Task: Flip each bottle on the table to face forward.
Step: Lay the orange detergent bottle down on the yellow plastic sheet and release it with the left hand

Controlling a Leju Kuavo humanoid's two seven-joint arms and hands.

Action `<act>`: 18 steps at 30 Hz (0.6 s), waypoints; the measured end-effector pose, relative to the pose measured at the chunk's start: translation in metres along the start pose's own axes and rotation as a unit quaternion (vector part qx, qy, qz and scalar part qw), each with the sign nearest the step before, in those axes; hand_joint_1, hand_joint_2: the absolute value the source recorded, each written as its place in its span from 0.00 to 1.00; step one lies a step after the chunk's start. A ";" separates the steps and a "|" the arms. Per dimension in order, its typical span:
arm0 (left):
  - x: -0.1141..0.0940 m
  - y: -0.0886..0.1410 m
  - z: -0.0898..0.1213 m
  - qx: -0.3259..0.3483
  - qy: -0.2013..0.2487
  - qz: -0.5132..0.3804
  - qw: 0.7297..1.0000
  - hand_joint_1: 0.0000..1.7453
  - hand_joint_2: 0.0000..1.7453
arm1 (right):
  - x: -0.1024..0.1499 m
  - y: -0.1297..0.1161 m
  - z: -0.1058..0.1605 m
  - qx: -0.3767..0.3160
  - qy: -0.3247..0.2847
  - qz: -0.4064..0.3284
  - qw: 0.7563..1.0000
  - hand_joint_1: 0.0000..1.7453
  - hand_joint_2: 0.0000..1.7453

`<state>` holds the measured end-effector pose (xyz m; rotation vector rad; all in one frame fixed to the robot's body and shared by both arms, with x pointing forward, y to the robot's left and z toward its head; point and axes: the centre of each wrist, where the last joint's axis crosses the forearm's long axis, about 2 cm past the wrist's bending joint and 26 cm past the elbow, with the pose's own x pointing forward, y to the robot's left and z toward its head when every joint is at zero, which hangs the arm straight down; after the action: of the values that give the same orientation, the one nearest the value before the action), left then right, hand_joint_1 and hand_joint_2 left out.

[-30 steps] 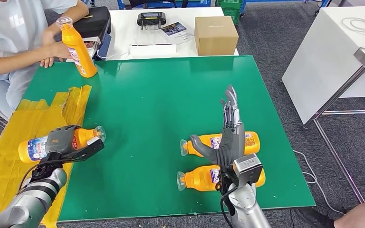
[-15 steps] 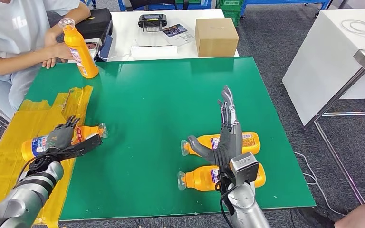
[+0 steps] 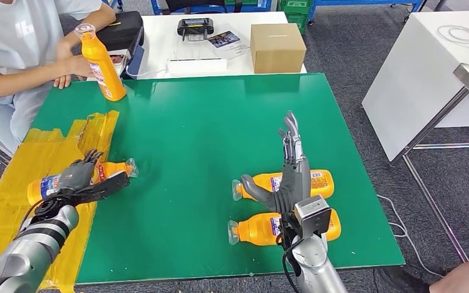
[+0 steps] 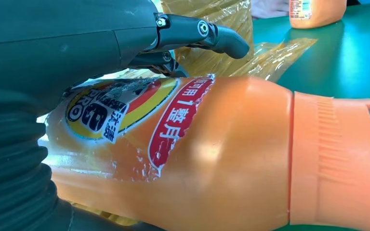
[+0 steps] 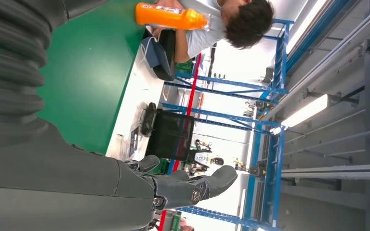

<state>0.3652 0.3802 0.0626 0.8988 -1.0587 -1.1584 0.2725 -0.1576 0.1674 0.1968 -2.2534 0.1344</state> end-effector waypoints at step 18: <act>-0.028 -0.024 0.027 0.130 -0.085 0.146 0.977 0.00 1.00 | -0.005 -0.001 0.001 0.004 0.010 0.003 1.000 0.00 1.00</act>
<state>0.3314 0.4025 0.0425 0.8193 -1.4555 -0.8741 0.2747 -0.1584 0.1628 0.1912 -2.2347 0.1472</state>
